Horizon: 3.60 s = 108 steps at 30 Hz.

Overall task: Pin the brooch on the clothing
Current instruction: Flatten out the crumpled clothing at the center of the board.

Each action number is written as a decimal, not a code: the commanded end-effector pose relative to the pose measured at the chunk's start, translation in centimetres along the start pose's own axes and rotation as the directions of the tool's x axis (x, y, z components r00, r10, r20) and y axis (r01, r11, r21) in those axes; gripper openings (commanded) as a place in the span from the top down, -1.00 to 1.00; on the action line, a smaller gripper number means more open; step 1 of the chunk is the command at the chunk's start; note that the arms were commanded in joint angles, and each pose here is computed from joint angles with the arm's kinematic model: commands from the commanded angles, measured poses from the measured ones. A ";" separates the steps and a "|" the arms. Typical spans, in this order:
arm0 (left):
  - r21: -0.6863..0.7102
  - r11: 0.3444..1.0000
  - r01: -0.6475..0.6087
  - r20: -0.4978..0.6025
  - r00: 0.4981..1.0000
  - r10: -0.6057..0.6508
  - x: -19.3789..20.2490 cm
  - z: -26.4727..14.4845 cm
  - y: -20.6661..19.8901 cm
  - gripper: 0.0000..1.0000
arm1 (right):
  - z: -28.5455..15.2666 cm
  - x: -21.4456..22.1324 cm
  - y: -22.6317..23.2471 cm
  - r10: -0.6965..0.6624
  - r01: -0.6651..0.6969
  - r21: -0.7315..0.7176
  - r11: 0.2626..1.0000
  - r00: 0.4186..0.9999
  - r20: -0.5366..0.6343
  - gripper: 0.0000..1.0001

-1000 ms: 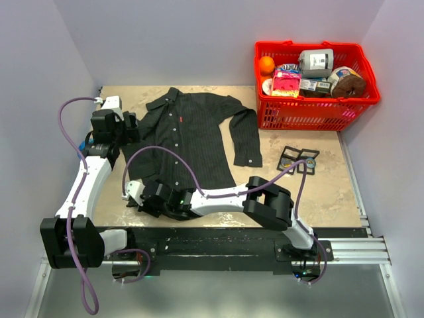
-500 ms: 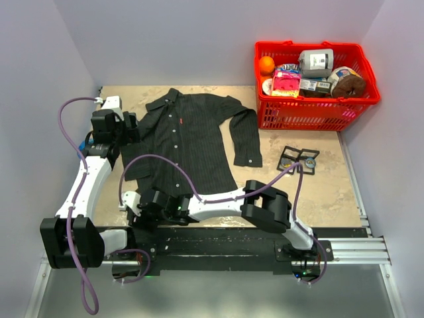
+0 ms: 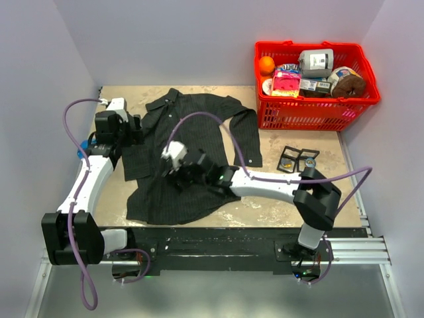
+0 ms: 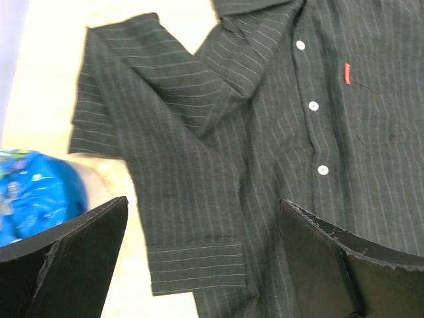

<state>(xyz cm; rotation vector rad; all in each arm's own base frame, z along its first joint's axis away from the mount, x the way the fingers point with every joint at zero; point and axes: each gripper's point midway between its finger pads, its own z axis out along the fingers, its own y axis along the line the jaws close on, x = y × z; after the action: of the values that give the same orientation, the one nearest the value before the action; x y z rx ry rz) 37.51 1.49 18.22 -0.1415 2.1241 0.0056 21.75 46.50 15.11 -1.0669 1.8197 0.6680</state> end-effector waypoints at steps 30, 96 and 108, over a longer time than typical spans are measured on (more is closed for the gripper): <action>0.204 0.974 -0.094 0.012 0.996 0.094 1.1 0.1 -7.9 -0.97 | -8.9 20.7 -11.2 0.557 -0.327 0.572 0.753 0.778 -0.289 -0.56; 0.341 0.934 -0.106 -0.398 0.884 0.246 15.2 9.9 -16.3 -0.99 | -13.2 19.8 -32.4 0.680 -0.441 0.766 0.468 0.733 0.007 -0.24; 0.310 0.942 -0.127 -0.410 0.876 0.253 16.2 7.8 -13.8 -0.99 | -12.4 21.4 -32.0 0.723 -0.470 0.746 0.472 0.691 -0.022 0.11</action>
<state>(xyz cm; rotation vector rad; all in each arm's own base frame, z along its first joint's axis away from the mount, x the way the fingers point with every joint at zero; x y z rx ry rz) 39.83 -14.40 2.50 0.2761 2.4582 -0.2478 39.62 12.68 2.14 0.0399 2.4715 0.0667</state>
